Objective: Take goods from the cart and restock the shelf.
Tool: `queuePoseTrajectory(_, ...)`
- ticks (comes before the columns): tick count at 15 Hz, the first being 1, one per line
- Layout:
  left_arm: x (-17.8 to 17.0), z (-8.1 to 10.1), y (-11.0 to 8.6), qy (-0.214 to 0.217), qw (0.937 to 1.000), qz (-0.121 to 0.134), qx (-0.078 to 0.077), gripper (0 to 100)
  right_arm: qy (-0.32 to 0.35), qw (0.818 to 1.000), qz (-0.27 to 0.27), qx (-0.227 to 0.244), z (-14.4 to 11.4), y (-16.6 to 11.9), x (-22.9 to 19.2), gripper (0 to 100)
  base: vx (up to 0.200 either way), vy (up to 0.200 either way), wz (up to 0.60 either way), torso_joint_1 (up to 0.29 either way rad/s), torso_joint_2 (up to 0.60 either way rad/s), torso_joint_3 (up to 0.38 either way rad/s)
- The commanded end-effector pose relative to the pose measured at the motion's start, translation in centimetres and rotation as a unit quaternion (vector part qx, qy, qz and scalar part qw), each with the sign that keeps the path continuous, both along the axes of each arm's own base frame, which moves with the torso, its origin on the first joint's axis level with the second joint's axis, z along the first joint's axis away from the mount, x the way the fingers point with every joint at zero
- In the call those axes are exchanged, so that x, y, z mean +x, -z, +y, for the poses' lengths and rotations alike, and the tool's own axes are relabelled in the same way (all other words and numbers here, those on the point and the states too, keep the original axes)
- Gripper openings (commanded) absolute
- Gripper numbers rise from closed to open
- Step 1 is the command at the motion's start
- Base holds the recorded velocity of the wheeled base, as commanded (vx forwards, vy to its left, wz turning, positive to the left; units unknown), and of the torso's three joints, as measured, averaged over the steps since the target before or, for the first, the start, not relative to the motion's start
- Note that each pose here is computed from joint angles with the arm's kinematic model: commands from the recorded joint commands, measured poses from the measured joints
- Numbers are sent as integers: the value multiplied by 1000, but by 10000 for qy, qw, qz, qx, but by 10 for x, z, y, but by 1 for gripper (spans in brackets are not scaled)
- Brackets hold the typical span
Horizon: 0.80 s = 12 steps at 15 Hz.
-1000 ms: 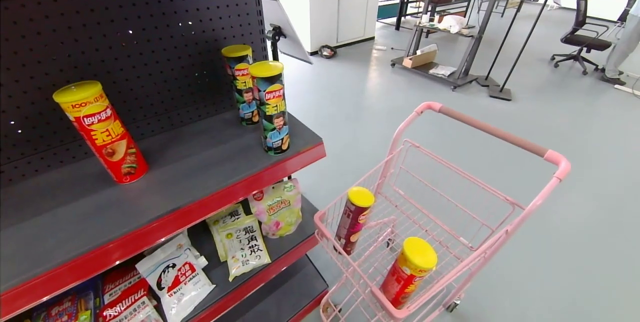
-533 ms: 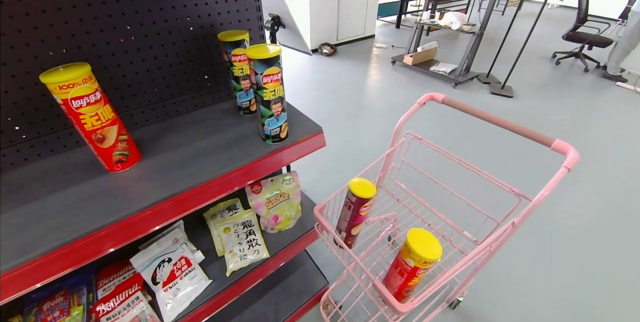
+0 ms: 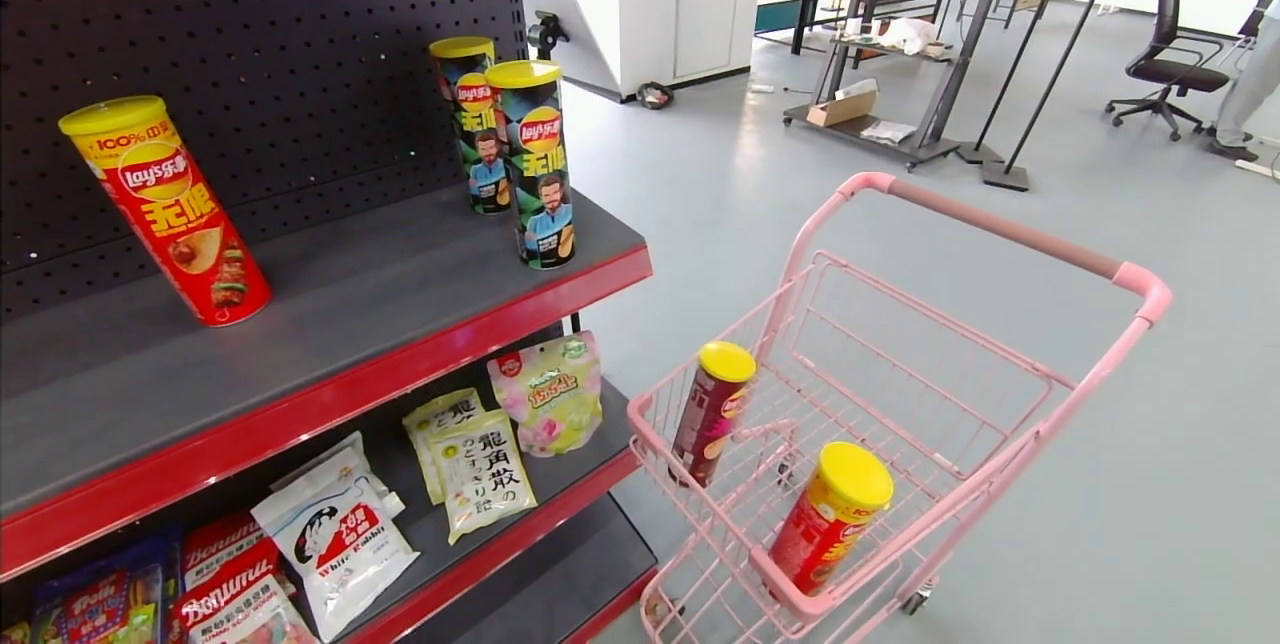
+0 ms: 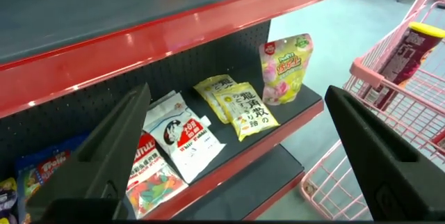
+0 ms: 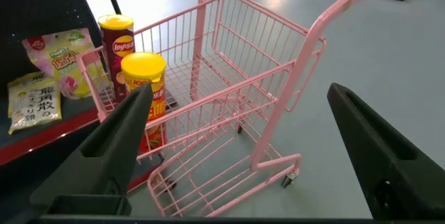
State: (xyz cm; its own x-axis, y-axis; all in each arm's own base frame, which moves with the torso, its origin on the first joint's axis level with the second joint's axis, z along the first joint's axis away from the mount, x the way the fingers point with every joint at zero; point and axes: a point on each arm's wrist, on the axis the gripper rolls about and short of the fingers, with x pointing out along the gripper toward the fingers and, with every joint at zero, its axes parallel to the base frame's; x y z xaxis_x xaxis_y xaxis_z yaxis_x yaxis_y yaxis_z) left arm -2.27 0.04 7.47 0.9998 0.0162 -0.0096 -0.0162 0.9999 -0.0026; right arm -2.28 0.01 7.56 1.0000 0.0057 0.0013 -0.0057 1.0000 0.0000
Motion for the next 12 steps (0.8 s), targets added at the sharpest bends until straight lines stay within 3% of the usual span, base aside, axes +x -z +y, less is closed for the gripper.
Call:
queuePoseTrajectory(1,0,0,0,-4,10000,-2,-1,100,-2,10000,-1,0,0,0,0,100,0,0,600,2,22,-2)
queuePoseTrajectory(6,0,0,0,-4,10000,-2,-1,100,-2,10000,-1,0,0,0,0,100,0,0,600,-119,331,204)
queuePoseTrajectory(9,0,0,0,-4,10000,-2,-1,100,-2,10000,-1,0,0,0,0,100,0,0,0,-152,432,276)
queuePoseTrajectory(12,0,0,0,-4,10000,-2,-1,100,-2,10000,-1,0,0,0,0,100,0,0,0,-31,97,69)
